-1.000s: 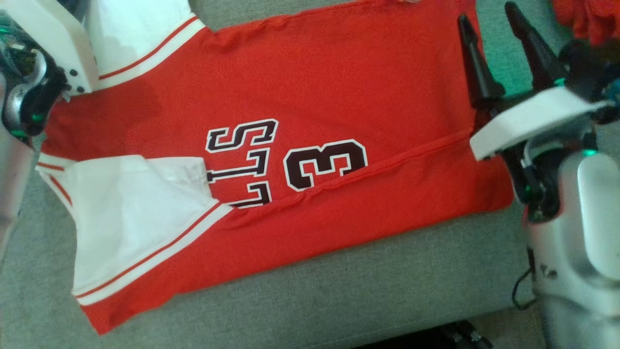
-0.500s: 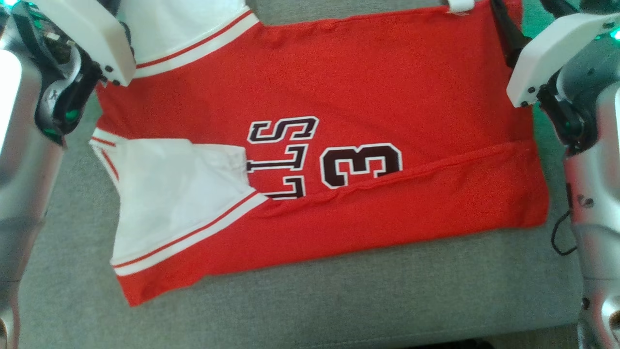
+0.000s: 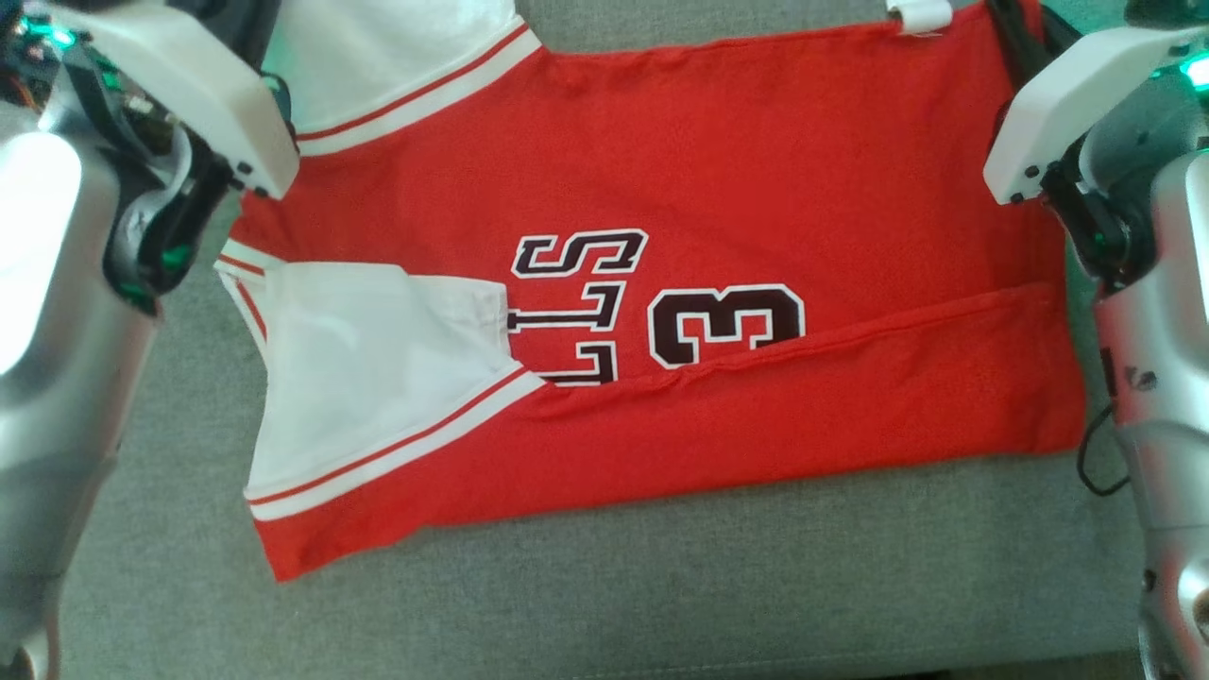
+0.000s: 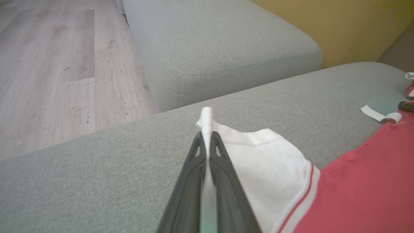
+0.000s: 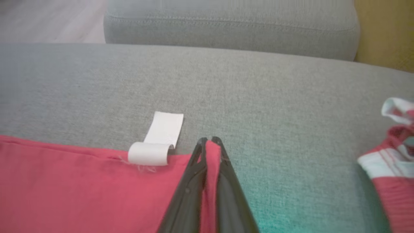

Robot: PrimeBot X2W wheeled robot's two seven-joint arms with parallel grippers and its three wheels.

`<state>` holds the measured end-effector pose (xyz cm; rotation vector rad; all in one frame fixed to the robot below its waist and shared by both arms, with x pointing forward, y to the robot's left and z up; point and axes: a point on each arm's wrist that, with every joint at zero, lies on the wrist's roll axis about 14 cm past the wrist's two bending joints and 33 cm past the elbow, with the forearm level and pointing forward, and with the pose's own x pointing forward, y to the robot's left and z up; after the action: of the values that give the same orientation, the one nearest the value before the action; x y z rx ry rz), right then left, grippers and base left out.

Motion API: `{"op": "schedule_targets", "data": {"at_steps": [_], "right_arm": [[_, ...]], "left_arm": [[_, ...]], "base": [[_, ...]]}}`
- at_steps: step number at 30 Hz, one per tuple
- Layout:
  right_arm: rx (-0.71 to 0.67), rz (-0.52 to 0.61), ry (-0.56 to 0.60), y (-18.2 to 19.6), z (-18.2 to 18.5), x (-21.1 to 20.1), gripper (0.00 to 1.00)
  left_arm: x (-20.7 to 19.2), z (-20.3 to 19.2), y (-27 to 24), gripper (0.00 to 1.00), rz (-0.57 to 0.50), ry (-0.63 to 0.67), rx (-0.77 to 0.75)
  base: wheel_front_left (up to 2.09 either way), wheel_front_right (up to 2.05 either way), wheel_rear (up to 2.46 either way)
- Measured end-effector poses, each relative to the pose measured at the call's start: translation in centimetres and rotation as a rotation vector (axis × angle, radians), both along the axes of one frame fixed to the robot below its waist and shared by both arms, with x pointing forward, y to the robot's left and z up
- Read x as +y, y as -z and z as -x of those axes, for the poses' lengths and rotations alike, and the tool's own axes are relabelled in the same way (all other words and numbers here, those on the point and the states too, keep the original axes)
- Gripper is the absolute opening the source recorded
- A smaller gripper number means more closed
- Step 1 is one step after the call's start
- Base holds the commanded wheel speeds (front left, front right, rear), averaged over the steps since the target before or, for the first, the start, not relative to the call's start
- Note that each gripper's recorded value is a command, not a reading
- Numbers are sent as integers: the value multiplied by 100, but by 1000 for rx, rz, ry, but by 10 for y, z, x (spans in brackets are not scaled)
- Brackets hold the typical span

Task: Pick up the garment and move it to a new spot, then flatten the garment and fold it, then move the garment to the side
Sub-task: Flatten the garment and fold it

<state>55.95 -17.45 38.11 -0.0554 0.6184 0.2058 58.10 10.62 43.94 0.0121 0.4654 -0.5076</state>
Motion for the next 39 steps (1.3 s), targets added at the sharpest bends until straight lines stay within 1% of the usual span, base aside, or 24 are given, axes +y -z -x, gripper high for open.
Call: {"op": "schedule_targets", "data": {"at_steps": [4, 6, 9, 11, 18, 22, 26, 30, 31, 32, 34, 35, 36, 37, 38, 39], "right_arm": [[-72, -31, 3, -18, -1, 2, 0], [-100, -53, 37, -24, 7, -6, 0], [-117, -46, 55, -24, 22, -16, 0], [-121, -56, 57, -24, 26, -15, 0], [-189, -95, 44, -43, 56, -7, 0], [-193, -110, 55, -45, 80, -7, 0], [-188, -137, 70, -45, 99, -4, 0], [-168, -151, 79, -40, 114, -2, 0], [-164, -156, 81, -38, 117, -1, 17], [-162, -161, 83, -37, 119, 1, 28], [-171, -163, 86, -38, 122, 1, 65], [-182, -164, 89, -39, 123, 0, 99], [-196, -165, 93, -41, 124, -1, 100], [-209, -163, 99, -42, 126, -3, 100], [-225, -163, 112, -44, 127, -6, 100], [-236, -164, 123, -45, 129, -9, 100]], "left_arm": [[-5, 13, -13, 0, 43, 13, -31], [-7, 30, -20, 0, 86, 17, -47], [-1, 50, -24, 0, 112, -6, -60], [2, 56, -26, 0, 122, -17, -68], [13, 109, -37, 0, 189, -88, -100], [17, 142, -34, 0, 217, -124, -87], [19, 172, -21, 0, 249, -170, -35], [19, 186, -10, 0, 280, -219, -22], [19, 188, -7, 0, 286, -229, -20], [18, 189, -4, 0, 289, -236, -17], [16, 192, 2, 0, 295, -245, -14], [14, 193, 3, 0, 304, -250, -14], [13, 195, 4, 0, 315, -255, -17], [13, 197, 5, 27, 326, -265, -25], [13, 200, 7, 62, 334, -277, -29], [14, 204, 10, 100, 337, -287, -27]], "base": [[0, 0, 0], [0, 0, 0], [0, 0, 0], [0, 0, 0], [0, 0, 0], [0, 0, 0], [0, 0, 0], [0, 0, 0], [0, 0, 0], [0, 0, 0], [0, 0, 0], [0, 0, 0], [0, 0, 0], [0, 0, 0], [0, 0, 0], [0, 0, 0]]}}
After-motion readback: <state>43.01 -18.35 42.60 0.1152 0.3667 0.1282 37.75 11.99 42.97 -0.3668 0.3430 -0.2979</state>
